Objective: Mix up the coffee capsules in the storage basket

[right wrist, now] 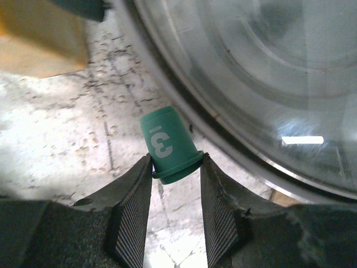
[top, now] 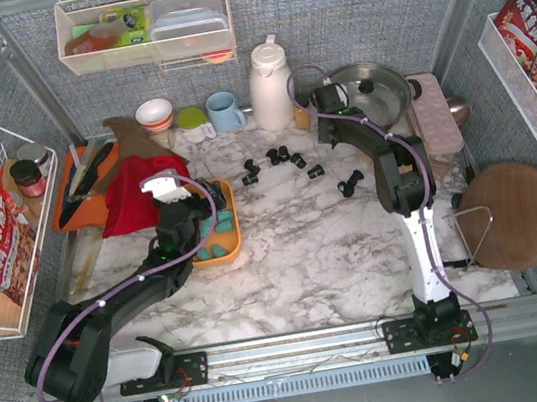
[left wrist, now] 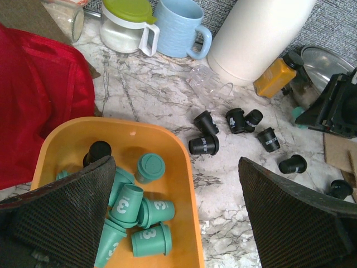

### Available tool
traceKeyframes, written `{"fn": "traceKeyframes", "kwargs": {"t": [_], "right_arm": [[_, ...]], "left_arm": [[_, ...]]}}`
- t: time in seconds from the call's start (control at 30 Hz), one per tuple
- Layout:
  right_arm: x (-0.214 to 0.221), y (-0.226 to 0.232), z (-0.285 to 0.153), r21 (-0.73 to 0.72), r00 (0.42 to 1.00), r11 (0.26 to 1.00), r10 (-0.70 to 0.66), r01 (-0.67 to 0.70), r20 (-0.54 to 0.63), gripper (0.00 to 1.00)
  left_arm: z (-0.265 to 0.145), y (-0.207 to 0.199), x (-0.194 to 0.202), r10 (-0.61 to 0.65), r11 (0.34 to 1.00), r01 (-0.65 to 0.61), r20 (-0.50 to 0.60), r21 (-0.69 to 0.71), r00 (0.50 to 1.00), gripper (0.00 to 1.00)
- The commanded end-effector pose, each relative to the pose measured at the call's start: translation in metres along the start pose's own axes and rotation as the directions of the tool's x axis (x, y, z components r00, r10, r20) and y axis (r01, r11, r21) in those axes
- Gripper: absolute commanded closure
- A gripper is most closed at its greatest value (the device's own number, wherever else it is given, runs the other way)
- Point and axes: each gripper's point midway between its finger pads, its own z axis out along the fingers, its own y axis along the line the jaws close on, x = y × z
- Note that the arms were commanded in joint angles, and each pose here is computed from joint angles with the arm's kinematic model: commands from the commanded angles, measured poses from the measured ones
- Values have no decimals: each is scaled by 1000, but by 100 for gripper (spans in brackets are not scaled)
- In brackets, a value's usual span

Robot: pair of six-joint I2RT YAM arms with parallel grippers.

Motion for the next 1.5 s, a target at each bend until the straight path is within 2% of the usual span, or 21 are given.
{"fn": "traceKeyframes", "kwargs": {"t": [0.0, 0.13, 0.27, 0.43, 0.53, 0.63, 0.7, 0.8, 0.9, 1.0, 1.13, 1.2, 1.3, 1.47], "right_arm": [[-21, 15, -22, -51, 996, 998, -42, 46, 83, 64], [-21, 18, -47, -75, 992, 995, -59, 68, 108, 64], [-11, 21, -77, -130, 992, 989, -53, 68, 117, 64], [17, 46, -137, -300, 986, 944, -98, 134, 135, 64], [36, 68, -182, -455, 970, 863, -140, 218, 198, 64], [49, 79, -230, -598, 949, 748, -138, 288, 284, 64], [69, 84, -251, -673, 935, 658, -157, 338, 317, 64], [80, 88, -279, -735, 915, 550, -177, 397, 362, 63], [92, 91, -303, -773, 890, 441, -224, 456, 398, 63], [105, 95, -319, -797, 863, 343, -288, 498, 416, 63], [120, 104, -335, -825, 840, 235, -334, 514, 428, 63], [129, 110, -344, -835, 823, 179, -366, 520, 434, 63], [143, 118, -355, -837, 787, 103, -418, 538, 454, 63], [162, 127, -363, -850, 749, 30, -490, 525, 446, 63]], "left_arm": [[2, -2, 0, 9, 1000, -9, 5, 13, 1000, 1], [3, -6, 4, 23, 999, -22, -5, 40, 1000, 1], [2, -31, 4, 85, 979, -83, 0, 188, 996, 1], [-8, -75, 11, 215, 862, -215, 52, 458, 975, 1], [-18, -92, 14, 267, 774, -285, 118, 566, 957, 1], [-32, -104, 16, 315, 667, -374, 211, 645, 925, 1], [-47, -116, 19, 348, 553, -444, 289, 705, 892, 2], [-66, -126, 28, 402, 376, -558, 413, 739, 818, 8], [-83, -126, 41, 460, 197, -708, 574, 678, 677, 9], [-90, -120, 51, 513, 87, -799, 661, 594, 548, 11], [-94, -121, 52, 543, 22, -870, 724, 493, 424, 12], [-95, -122, 51, 553, 18, -885, 733, 465, 396, 14], [-98, -126, 51, 551, 0, -895, 747, 447, 373, 18], [-105, -131, 59, 540, -35, -889, 757, 457, 368, 30]]}}
